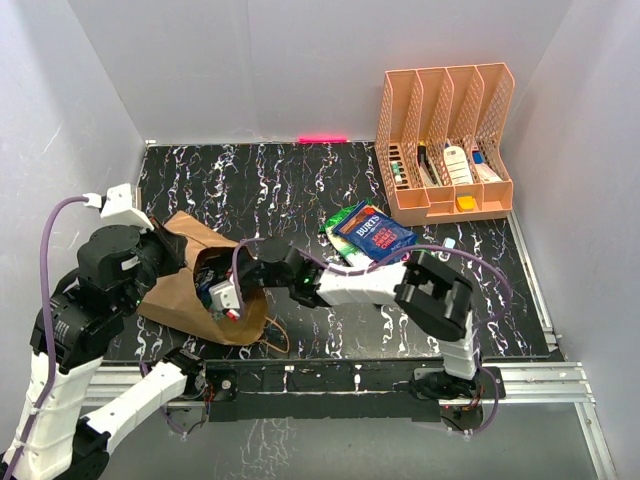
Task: Take the snacks out of the paper bag
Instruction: Take out the snack from the paper bag, then place the snack at the center of the board.
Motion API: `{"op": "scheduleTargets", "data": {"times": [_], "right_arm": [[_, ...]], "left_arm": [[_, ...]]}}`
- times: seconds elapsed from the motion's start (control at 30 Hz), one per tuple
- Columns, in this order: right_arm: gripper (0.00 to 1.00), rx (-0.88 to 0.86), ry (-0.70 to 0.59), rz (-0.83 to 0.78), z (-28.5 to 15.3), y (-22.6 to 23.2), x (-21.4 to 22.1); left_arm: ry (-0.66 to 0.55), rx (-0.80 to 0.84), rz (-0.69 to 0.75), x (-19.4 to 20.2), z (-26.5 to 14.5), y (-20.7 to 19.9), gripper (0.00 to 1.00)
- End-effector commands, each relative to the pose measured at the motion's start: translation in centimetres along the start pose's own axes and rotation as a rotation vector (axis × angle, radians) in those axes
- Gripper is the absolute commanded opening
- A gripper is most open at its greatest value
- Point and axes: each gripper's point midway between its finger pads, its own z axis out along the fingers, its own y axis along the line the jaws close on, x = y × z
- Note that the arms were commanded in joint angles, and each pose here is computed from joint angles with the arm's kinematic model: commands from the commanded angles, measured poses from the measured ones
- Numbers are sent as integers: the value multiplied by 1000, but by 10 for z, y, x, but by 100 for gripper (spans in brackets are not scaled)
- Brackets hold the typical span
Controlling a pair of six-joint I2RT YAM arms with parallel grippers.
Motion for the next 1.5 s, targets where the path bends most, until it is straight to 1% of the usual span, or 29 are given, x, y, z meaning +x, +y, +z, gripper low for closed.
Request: {"op": "scheduleTargets", "data": {"times": [0.0, 0.1, 0.2, 0.27, 0.33, 0.37, 0.43, 0.53, 0.6, 0.67, 0.7, 0.73, 0.77, 0.8, 0.83, 0.9, 1.0, 1.13, 1.2, 1.27, 1.37, 1.47], "right_arm": [[7, 133, -126, 133, -29, -57, -50], [7, 105, -171, 223, -47, -52, -72], [7, 74, -217, 371, -70, -48, -99], [7, 17, -217, 505, -87, -38, -113], [7, -49, -180, 682, -107, -24, -122], [7, -49, -154, 771, -117, -23, -125], [7, -23, -67, 979, -138, -21, -126], [7, 40, 134, 1287, -173, -13, -119], [7, 102, 286, 1457, -199, -4, -112], [7, 162, 433, 1564, -226, 6, -105], [7, 225, 511, 1642, -240, 10, -100], [7, 308, 607, 1695, -256, 16, -90], [7, 379, 676, 1729, -268, 17, -84], [7, 417, 718, 1758, -277, 19, -83], [7, 437, 733, 1781, -280, 18, -83], [7, 477, 739, 1819, -283, 13, -84], [7, 571, 736, 1836, -284, -8, -74], [7, 651, 709, 1848, -278, -39, -43], [7, 642, 664, 1895, -271, -54, -24], [7, 616, 597, 1962, -264, -68, -5], [7, 523, 402, 2068, -244, -94, 4], [7, 541, 238, 2167, -237, -122, 29]], "left_arm": [[-65, 0, -24, -13, -2, 0, 0], [-74, 2, -21, -17, -3, -1, 0], [-85, 11, -15, -22, -3, -4, 0], [-92, 14, -10, -25, -3, -5, 0], [-100, 17, -6, -28, -4, -6, 0], [-106, 17, -5, -30, -4, -6, 0], [-117, 18, -5, -32, -6, -5, 0], [-129, 20, -7, -35, -8, -5, 0], [-136, 20, -11, -37, -10, -5, 0], [-144, 23, -19, -38, -10, -5, 0], [-144, 24, -23, -37, -10, -5, 0], [-147, 27, -29, -37, -11, -5, 0], [-148, 28, -34, -37, -11, -5, 0], [-148, 29, -40, -36, -10, -5, 0], [-146, 32, -44, -35, -10, -6, 0], [-142, 31, -52, -33, -9, -5, 0], [-130, 31, -55, -30, -9, -6, 0], [-134, 37, -62, -33, -13, -6, 0], [-138, 37, -64, -34, -14, -5, 0], [-141, 38, -67, -35, -16, -5, 0], [-143, 38, -67, -37, -19, -5, 0], [-148, 37, -68, -39, -21, -4, 0]]}}
